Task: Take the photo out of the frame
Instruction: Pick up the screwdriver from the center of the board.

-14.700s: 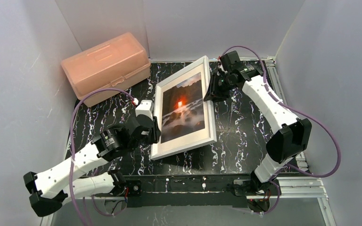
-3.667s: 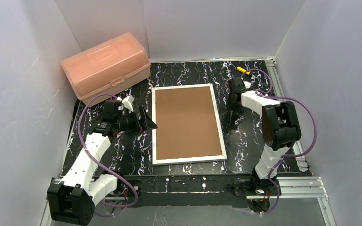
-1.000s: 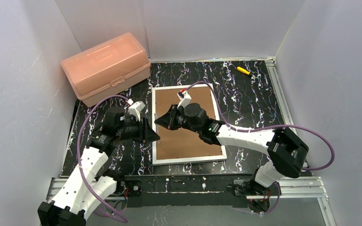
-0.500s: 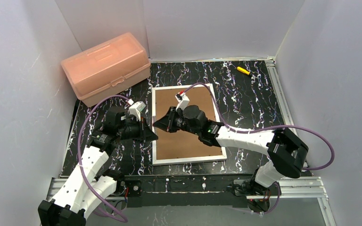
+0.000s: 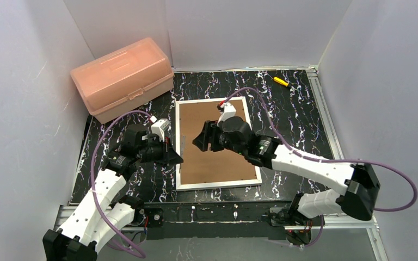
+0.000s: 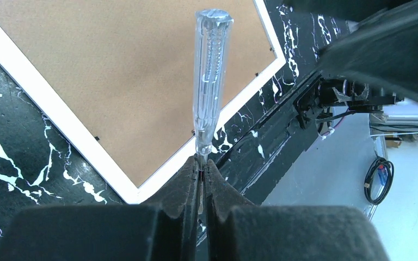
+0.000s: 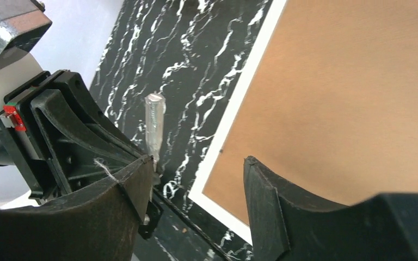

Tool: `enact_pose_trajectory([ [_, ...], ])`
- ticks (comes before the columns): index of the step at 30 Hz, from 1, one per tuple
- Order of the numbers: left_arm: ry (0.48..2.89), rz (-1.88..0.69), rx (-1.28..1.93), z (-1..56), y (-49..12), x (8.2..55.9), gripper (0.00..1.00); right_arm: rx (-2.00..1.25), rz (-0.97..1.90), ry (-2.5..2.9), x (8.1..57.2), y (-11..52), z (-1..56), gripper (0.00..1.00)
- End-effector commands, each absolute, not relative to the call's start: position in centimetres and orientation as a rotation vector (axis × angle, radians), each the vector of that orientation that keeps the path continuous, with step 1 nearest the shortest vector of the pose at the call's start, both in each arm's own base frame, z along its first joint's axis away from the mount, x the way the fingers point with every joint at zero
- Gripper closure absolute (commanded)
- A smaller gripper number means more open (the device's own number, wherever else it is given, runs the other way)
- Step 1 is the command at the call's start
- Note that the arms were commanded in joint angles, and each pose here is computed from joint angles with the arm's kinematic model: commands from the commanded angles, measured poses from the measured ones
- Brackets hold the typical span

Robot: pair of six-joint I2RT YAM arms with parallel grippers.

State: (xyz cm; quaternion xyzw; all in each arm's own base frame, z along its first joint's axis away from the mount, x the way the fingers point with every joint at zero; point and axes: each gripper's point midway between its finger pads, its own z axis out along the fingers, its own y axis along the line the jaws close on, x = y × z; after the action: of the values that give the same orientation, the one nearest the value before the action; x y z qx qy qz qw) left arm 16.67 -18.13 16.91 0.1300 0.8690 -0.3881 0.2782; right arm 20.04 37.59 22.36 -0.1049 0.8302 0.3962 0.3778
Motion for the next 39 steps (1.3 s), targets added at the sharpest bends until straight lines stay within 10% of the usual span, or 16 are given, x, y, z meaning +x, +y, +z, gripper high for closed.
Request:
enact_pose_trajectory([
  [1, 2.345, -1.02, 0.37, 16.3, -18.0, 16.5, 1.0, -0.291, 0.837, 2.082, 21.2, 33.6, 24.4, 0.29],
  [12, 2.384, -0.983, 0.388, 15.5, -17.8, 16.8, 1.0, -0.704, 0.682, 2.058, 20.2, 32.2, 21.2, 0.01],
  [39, 2.312, -0.725, 0.799, 14.8, -18.9, 19.2, 1.0, -0.768, 1.498, 2.197, 22.8, 33.6, 22.2, 0.25],
])
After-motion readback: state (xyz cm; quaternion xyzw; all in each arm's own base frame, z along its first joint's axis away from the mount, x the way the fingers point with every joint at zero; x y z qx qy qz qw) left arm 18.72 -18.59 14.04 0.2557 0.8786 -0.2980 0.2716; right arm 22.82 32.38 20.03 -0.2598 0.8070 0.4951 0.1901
